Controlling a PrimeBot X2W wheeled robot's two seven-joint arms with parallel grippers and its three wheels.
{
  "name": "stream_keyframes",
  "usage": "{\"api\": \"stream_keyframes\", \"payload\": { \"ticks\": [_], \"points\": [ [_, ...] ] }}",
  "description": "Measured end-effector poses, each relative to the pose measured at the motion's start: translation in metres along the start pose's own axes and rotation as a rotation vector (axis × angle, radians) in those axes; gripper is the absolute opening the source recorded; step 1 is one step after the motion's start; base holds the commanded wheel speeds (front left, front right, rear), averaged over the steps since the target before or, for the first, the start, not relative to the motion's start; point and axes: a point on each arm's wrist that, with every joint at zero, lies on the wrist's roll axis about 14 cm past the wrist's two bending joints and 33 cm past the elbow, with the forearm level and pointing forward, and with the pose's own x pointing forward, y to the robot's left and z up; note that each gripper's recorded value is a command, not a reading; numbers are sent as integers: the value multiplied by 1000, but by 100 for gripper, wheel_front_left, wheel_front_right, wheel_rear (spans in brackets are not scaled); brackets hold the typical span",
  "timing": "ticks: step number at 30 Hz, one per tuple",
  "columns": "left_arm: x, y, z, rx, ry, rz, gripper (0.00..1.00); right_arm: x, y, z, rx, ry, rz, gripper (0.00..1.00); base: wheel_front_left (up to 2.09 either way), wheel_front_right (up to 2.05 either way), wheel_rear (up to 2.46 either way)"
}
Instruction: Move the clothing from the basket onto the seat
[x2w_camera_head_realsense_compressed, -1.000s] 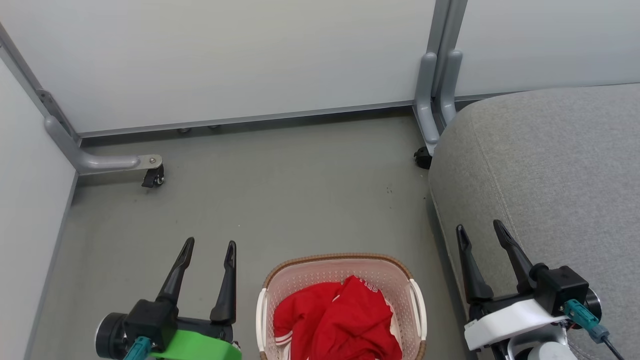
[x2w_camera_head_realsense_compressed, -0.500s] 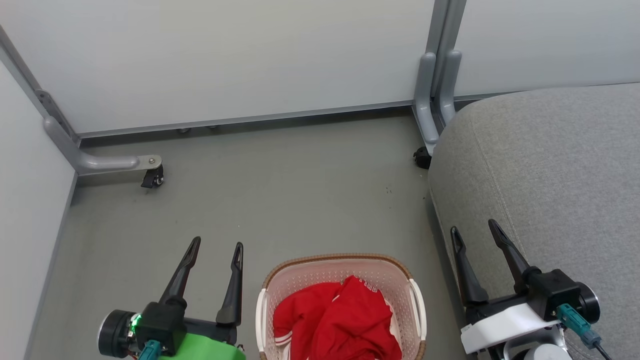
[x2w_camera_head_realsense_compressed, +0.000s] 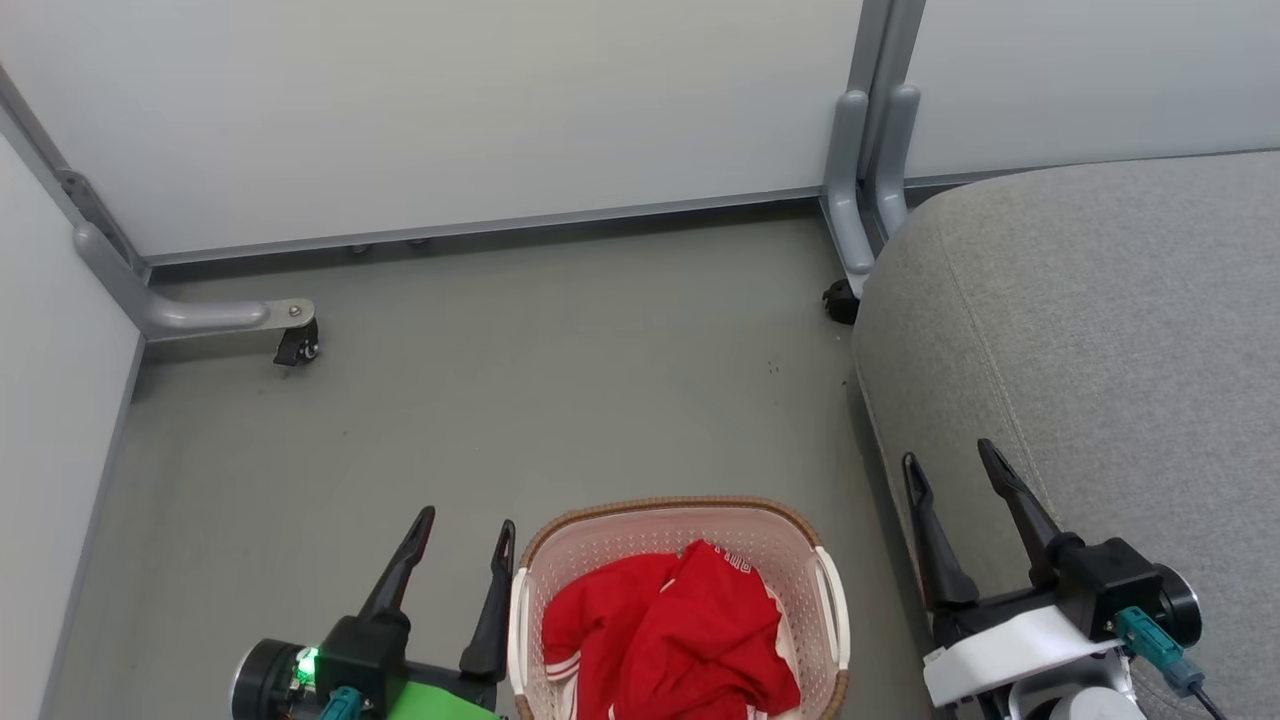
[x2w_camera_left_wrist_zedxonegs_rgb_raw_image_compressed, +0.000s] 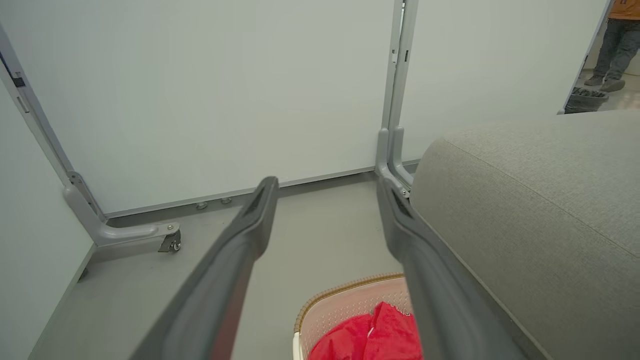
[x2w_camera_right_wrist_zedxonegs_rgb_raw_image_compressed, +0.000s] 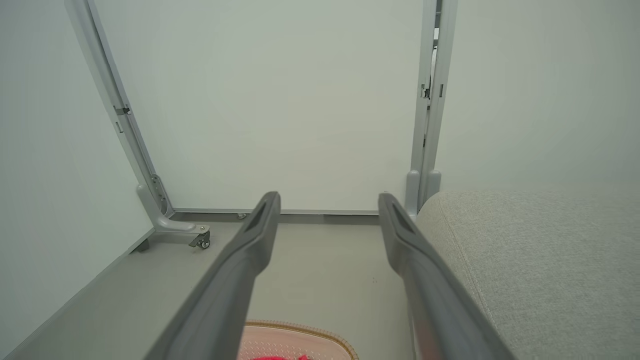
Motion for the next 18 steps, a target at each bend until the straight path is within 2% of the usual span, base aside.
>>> {"api": "stream_keyframes", "payload": {
  "ticks": [8,18],
  "points": [
    [29,-4,-28,29,85,-53,100,19,-21,-3,-2,-1,-50,100,0,0,0],
    [77,-28,-103,42,288,-204,100,56,-70,-21,-10,15,-163,100,0,0,0]
  ]
}}
